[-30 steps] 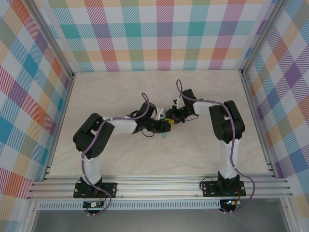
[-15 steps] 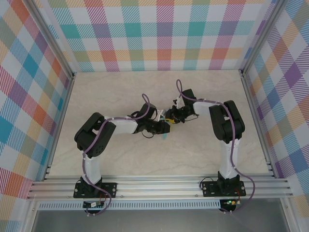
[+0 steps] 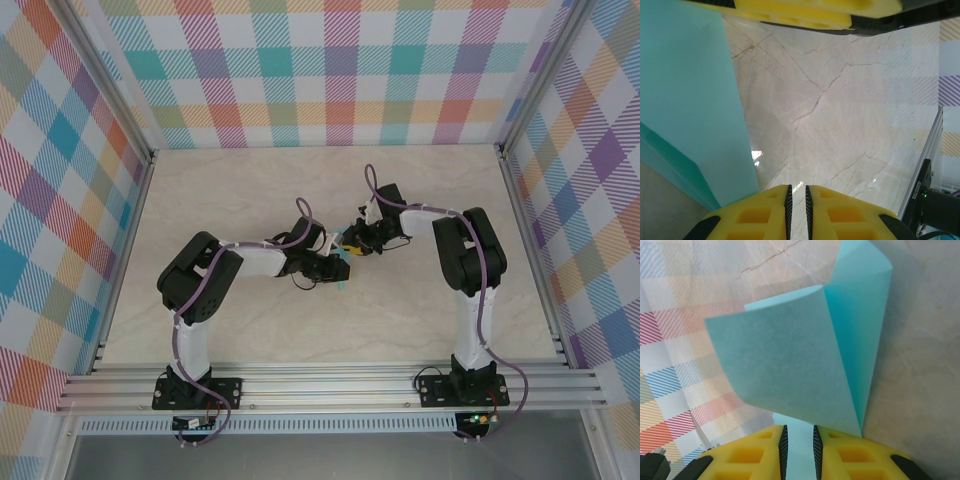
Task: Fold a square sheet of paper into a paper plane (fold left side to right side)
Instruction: Fold the wing for the fifth time at the center of the table.
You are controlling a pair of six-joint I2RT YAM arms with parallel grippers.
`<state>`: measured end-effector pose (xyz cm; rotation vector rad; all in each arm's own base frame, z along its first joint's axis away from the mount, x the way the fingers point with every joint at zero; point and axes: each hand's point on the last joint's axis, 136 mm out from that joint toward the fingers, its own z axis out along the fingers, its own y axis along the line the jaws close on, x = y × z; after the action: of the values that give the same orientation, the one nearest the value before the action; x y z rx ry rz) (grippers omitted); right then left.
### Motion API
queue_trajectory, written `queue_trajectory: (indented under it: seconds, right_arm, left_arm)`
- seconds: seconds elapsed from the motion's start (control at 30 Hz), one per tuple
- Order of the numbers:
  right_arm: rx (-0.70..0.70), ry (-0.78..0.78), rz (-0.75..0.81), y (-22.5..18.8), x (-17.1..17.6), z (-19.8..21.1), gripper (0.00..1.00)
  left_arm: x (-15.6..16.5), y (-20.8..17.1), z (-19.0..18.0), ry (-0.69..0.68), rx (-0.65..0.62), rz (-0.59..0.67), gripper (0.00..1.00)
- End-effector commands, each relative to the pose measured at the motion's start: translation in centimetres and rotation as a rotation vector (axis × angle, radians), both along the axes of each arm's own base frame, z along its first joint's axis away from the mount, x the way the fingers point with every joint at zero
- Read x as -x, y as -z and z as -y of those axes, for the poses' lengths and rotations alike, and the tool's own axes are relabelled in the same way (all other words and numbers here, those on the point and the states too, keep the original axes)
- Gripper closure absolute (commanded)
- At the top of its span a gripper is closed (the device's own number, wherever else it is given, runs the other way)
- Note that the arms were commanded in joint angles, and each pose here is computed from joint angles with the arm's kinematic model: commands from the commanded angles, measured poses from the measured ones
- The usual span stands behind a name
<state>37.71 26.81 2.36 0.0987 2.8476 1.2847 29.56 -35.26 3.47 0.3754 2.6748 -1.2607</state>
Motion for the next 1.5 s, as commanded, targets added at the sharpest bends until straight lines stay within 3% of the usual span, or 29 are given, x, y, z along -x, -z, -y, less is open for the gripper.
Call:
queue_trajectory:
  seconds: [0.0,0.47,0.8,1.13,1.47]
  right_arm:
    - [0.114,0.010,-0.113,3.7,2.0,1.5,0.78]
    - [0.126,0.015,-0.126,3.9,2.1,1.6,0.78]
    - [0.127,0.015,-0.129,3.9,2.1,1.6,0.78]
    - [0.126,0.015,-0.130,4.0,2.2,1.7,0.78]
    - [0.126,0.014,-0.131,4.1,2.3,1.7,0.78]
  left_arm:
    - [1.3,1.5,-0.9,0.031,-0.044,-0.060,0.84]
    - [3.8,0.8,0.1,0.157,-0.062,-0.033,0.81]
    - [1.4,-5.1,0.2,0.078,0.044,0.084,0.72]
    - [-1.4,-2.7,-1.1,0.012,0.024,0.089,0.72]
    - [-1.4,-1.5,-0.3,0.038,0.046,0.059,0.73]
